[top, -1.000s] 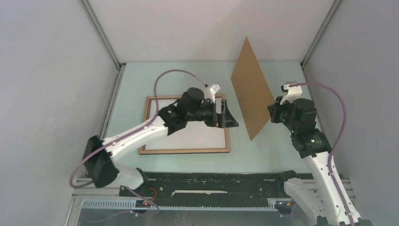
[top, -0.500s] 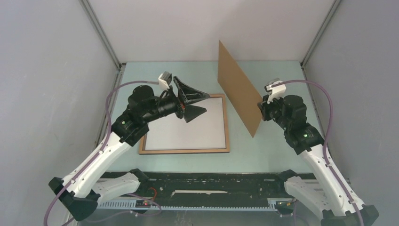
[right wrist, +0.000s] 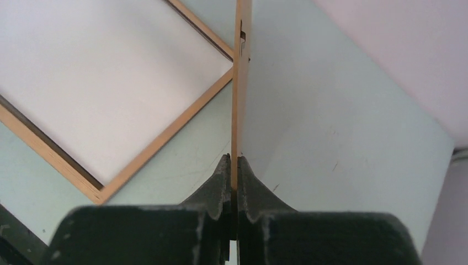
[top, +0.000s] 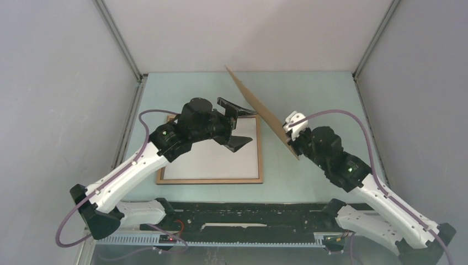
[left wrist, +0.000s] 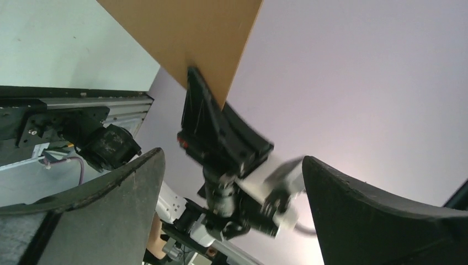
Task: Put the photo into the frame
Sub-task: Turn over the photo frame item on the photo frame.
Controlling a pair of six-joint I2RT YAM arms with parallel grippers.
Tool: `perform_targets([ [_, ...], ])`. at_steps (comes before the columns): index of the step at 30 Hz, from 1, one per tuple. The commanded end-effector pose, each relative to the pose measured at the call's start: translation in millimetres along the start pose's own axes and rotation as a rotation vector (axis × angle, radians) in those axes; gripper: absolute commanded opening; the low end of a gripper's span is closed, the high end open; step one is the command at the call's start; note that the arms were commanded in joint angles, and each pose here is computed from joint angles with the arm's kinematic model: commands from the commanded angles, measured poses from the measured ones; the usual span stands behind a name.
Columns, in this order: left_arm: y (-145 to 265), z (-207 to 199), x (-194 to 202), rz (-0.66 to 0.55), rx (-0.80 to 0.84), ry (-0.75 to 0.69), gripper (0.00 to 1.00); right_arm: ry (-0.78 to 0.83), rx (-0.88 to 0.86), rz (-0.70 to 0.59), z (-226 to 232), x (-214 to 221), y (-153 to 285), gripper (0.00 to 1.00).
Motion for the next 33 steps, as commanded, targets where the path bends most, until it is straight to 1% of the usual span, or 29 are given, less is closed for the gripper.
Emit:
perform_targets([
  [1, 6, -7, -4, -0.077, -0.009, 0.039, 1.00, 0.124, 0.019, -0.153, 13, -41, 12, 0.00],
  [2, 4, -2, -10, -0.100, -0.021, 0.050, 1.00, 0.147, 0.015, -0.147, 18, -41, 11, 0.00],
  [3, 1, 3, -15, -0.116, -0.031, 0.061, 0.97, 0.166, 0.015, -0.142, 23, -41, 12, 0.00],
  [5, -8, 6, -21, -0.119, -0.024, 0.070, 0.94, 0.191, 0.012, -0.135, 33, -38, 11, 0.00],
  [9, -25, 17, -38, -0.138, -0.055, 0.053, 0.90, 0.194, -0.002, -0.131, 47, -32, 9, 0.00],
  [13, -47, 34, -54, -0.148, -0.125, 0.060, 0.78, 0.217, 0.008, -0.119, 54, -25, 8, 0.00],
  [18, -60, 36, -65, -0.201, -0.141, 0.038, 0.67, 0.258, 0.013, -0.125, 62, -26, 9, 0.00],
  [25, -68, 52, -88, -0.293, -0.201, -0.021, 0.51, 0.294, 0.025, -0.084, 68, -19, 4, 0.00],
  [28, -68, 52, -97, -0.326, -0.198, -0.091, 0.45, 0.292, 0.038, -0.070, 69, -17, 2, 0.00],
  [31, -64, 46, -109, -0.370, -0.180, -0.164, 0.37, 0.303, 0.040, -0.052, 72, -14, 1, 0.00],
  [32, -63, 44, -112, -0.378, -0.173, -0.187, 0.34, 0.302, 0.040, -0.046, 73, -13, 1, 0.03],
  [33, -61, 40, -113, -0.384, -0.160, -0.220, 0.30, 0.301, 0.041, -0.042, 74, -13, 0, 0.12],
])
Point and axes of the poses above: each gripper's point midway between its finger pads, its own y axis back along the fingers, its own z axis along the line the jaws close on, x = y × z, the point moved 1 cm from there along y, back along the fingers, and after that the axes turned 15 degrees about y, right-handed, at the moved point
